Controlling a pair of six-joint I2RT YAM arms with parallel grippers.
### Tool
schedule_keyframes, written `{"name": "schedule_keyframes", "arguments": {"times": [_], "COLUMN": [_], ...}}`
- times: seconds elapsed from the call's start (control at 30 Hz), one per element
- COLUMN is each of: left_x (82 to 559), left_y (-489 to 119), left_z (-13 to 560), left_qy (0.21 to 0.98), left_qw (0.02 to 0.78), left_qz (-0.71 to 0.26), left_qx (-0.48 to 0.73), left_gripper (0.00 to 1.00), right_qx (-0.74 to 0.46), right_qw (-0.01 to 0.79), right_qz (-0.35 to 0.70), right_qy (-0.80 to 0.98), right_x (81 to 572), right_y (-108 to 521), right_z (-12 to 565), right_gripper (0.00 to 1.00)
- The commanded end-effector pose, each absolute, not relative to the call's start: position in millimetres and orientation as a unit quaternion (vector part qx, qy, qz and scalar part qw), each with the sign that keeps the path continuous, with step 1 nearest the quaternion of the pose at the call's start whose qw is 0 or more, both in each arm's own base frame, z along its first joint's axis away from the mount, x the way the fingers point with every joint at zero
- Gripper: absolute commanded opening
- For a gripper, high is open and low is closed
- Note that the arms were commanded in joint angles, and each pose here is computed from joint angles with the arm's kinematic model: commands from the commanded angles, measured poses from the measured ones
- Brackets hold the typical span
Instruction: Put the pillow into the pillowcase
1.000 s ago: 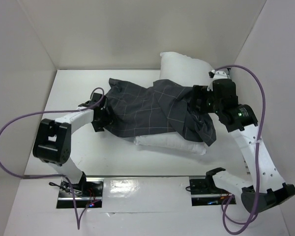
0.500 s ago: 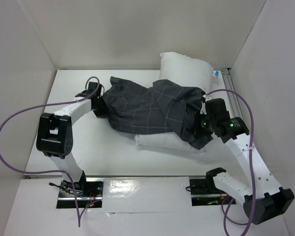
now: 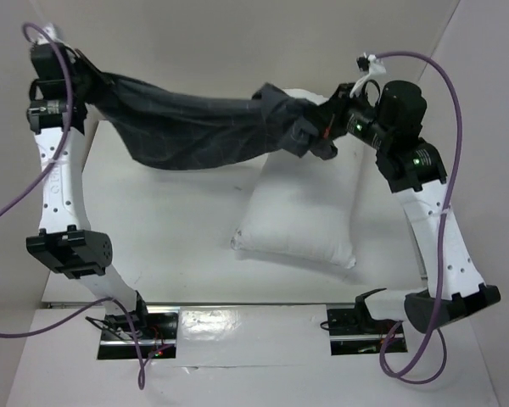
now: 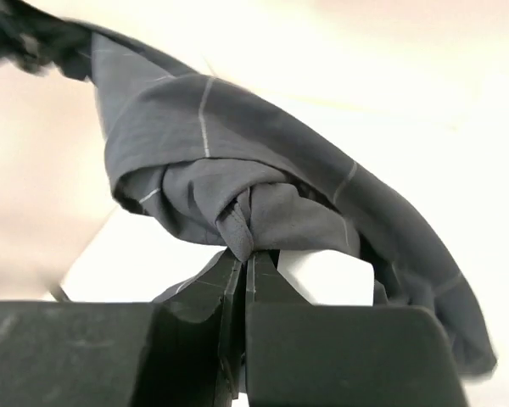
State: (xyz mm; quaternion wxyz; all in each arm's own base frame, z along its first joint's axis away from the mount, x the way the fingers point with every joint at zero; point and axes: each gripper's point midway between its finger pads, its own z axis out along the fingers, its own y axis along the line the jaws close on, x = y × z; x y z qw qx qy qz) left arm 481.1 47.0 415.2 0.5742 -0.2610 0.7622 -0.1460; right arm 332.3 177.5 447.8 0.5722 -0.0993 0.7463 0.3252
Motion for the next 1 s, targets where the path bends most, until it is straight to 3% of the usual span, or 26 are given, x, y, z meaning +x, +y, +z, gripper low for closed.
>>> {"name": "schedule_keyframes", "arguments": {"times": [0.0, 0.13, 0.27, 0.33, 0.37, 0.4, 0.5, 0.53, 0.67, 0.73, 0.77, 0.97], "left_x": [495.0, 494.7, 471.6, 459.6, 456.9, 454.8, 462.7, 465.9, 466.6, 458.4, 455.4, 413.3], "left_y": [73.6, 126.8, 173.1, 184.4, 183.5, 177.7, 141.3, 128.6, 53.4, 4.9, -10.9, -112.0], "left_z": [406.3, 384.2, 338.3, 331.7, 309.5, 308.2, 298.7, 292.0, 280.5, 265.8, 256.4, 179.3], "left_qy": [0.774, 0.768, 0.765, 0.759, 0.771, 0.777, 0.808, 0.819, 0.863, 0.883, 0.892, 0.94], "left_qw": [0.555, 0.541, 0.506, 0.506, 0.483, 0.481, 0.466, 0.456, 0.432, 0.408, 0.397, 0.299], "left_qz": [-0.15, -0.128, -0.086, -0.061, -0.058, -0.067, -0.104, -0.108, -0.114, -0.124, -0.126, -0.142], "left_qx": [-0.264, -0.318, -0.388, -0.406, -0.41, -0.4, -0.344, -0.331, -0.235, -0.196, -0.174, -0.078], "left_gripper": [0.0, 0.0, 0.0, 0.0, 0.13, 0.3, 0.75, 0.78, 0.78, 0.73, 0.72, 0.7], "right_qx": [-0.16, -0.196, -0.223, -0.234, -0.239, -0.223, -0.169, -0.146, -0.049, -0.014, -0.008, -0.01], "right_qw": [0.637, 0.571, 0.428, 0.377, 0.357, 0.322, 0.374, 0.372, 0.465, 0.482, 0.476, 0.382], "right_qz": [0.394, 0.478, 0.535, 0.523, 0.508, 0.451, 0.283, 0.237, 0.148, 0.133, 0.125, 0.119], "right_qy": [0.643, 0.638, 0.693, 0.728, 0.747, 0.803, 0.867, 0.886, 0.872, 0.866, 0.87, 0.916], "right_x": [341.9, 334.1, 283.6, 256.1, 244.2, 232.6, 254.6, 256.6, 280.9, 286.6, 286.3, 286.0], "right_y": [207.2, 241.8, 292.9, 303.9, 305.7, 298.5, 249.3, 227.1, 162.3, 141.2, 134.8, 147.5], "right_z": [513.7, 487.7, 375.3, 327.6, 305.5, 266.0, 243.5, 237.9, 278.7, 287.1, 283.6, 221.8], "right_gripper": [0.0, 0.0, 0.01, 0.17, 0.51, 0.63, 0.8, 0.81, 0.8, 0.86, 0.91, 0.97]}}
